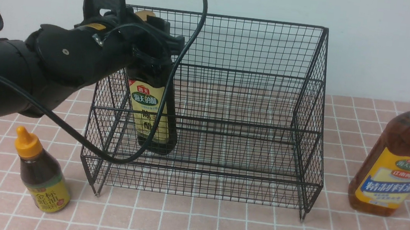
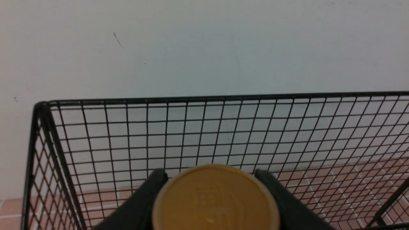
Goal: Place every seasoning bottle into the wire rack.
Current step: Use the left arm to put the condiment bottle back on the shelf
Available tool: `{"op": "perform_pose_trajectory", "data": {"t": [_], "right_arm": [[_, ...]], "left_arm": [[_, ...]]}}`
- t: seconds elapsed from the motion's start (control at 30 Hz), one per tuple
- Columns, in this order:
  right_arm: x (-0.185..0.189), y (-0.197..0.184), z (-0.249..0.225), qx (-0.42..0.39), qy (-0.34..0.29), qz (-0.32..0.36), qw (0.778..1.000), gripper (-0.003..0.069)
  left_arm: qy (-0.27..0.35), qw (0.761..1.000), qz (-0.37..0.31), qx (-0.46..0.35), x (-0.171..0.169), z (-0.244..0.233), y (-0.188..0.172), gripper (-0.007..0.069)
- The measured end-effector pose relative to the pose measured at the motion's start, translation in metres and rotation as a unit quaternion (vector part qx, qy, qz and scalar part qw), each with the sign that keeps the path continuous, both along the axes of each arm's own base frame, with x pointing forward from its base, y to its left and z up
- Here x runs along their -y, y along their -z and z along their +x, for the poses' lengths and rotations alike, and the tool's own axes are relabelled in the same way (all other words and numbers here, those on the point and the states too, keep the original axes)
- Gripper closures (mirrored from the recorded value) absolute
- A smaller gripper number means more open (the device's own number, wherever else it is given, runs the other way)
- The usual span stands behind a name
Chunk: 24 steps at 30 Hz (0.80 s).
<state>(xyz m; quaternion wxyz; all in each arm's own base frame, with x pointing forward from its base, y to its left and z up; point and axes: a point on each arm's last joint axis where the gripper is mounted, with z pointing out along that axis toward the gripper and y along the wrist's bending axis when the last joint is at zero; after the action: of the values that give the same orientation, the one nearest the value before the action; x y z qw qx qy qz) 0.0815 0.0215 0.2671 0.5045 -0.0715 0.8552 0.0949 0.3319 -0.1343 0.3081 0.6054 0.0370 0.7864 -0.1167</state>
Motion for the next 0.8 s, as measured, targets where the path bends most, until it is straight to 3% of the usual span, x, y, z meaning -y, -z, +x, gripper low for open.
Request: {"op": "perform_pose_trajectory", "data": {"t": [0.4, 0.8], "right_arm": [[0.0001, 0.0002, -0.0001, -0.001, 0.000, -0.001, 1.000, 0.0669], [0.0001, 0.0002, -0.0001, -0.001, 0.000, -0.001, 1.000, 0.0669]], "left_arm": [[-0.002, 1.000, 0.016, -0.002, 0.0010, 0.0044, 0.0047, 0.0319], [-0.023, 0.999, 0.030, 0.002, -0.0046, 0.0023, -0.0035, 0.0160]]}}
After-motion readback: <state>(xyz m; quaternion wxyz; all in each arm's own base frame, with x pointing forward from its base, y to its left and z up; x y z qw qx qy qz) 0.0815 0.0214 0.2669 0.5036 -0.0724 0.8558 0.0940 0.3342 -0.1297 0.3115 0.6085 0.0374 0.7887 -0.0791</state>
